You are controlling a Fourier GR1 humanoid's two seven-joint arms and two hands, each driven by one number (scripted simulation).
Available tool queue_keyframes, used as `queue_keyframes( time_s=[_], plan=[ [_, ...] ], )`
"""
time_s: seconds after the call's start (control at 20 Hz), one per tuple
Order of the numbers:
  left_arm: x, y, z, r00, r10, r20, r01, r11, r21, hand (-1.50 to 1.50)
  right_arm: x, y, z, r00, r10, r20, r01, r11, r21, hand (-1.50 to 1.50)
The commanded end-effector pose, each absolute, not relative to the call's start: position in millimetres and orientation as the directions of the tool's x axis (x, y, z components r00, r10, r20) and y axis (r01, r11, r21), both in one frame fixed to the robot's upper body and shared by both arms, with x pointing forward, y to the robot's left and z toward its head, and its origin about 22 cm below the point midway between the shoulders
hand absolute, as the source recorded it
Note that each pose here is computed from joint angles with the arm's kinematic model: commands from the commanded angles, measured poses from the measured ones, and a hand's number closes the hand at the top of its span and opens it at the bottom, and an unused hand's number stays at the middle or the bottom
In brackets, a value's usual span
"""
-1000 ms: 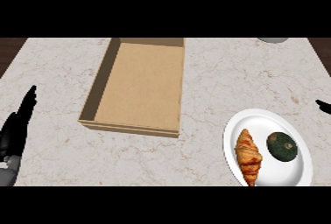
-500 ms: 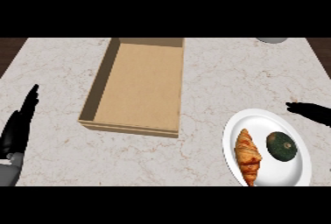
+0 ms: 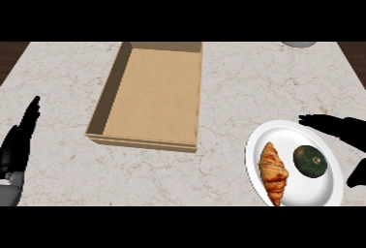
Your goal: Pick the squash from the plate and place it in the cardboard box
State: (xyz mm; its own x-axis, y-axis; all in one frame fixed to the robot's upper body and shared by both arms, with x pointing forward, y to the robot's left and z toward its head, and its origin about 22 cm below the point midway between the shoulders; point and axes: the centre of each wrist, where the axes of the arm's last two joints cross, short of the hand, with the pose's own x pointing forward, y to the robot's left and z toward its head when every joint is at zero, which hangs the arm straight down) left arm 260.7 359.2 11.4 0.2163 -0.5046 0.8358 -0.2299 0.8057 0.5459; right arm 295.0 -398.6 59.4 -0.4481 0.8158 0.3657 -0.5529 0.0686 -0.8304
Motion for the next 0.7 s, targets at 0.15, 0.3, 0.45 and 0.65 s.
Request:
queue_keyframes(
  time_s=[0.15, 0.3, 0.45, 0.65],
  plan=[
    [260, 353, 30, 0.221, -0.528, 0.82, -0.221, 0.792, 0.569, 0.0, 300, -385, 70, -0.446, 0.824, 0.35, -0.57, 0.039, -0.821, -1.5],
    [272, 379, 9, 0.233, -0.503, 0.832, -0.226, 0.804, 0.549, 0.0, 300, -394, 61, -0.47, 0.786, 0.401, -0.564, 0.081, -0.822, -1.5],
    [261, 375, 14, 0.214, -0.492, 0.844, -0.225, 0.815, 0.533, 0.0, 289, -379, 58, -0.479, 0.772, 0.418, -0.585, 0.074, -0.808, -1.5],
    [268, 353, 24, 0.219, -0.499, 0.839, -0.237, 0.807, 0.542, 0.0, 274, -388, 69, -0.516, 0.743, 0.426, -0.572, 0.071, -0.817, -1.5]
  ],
)
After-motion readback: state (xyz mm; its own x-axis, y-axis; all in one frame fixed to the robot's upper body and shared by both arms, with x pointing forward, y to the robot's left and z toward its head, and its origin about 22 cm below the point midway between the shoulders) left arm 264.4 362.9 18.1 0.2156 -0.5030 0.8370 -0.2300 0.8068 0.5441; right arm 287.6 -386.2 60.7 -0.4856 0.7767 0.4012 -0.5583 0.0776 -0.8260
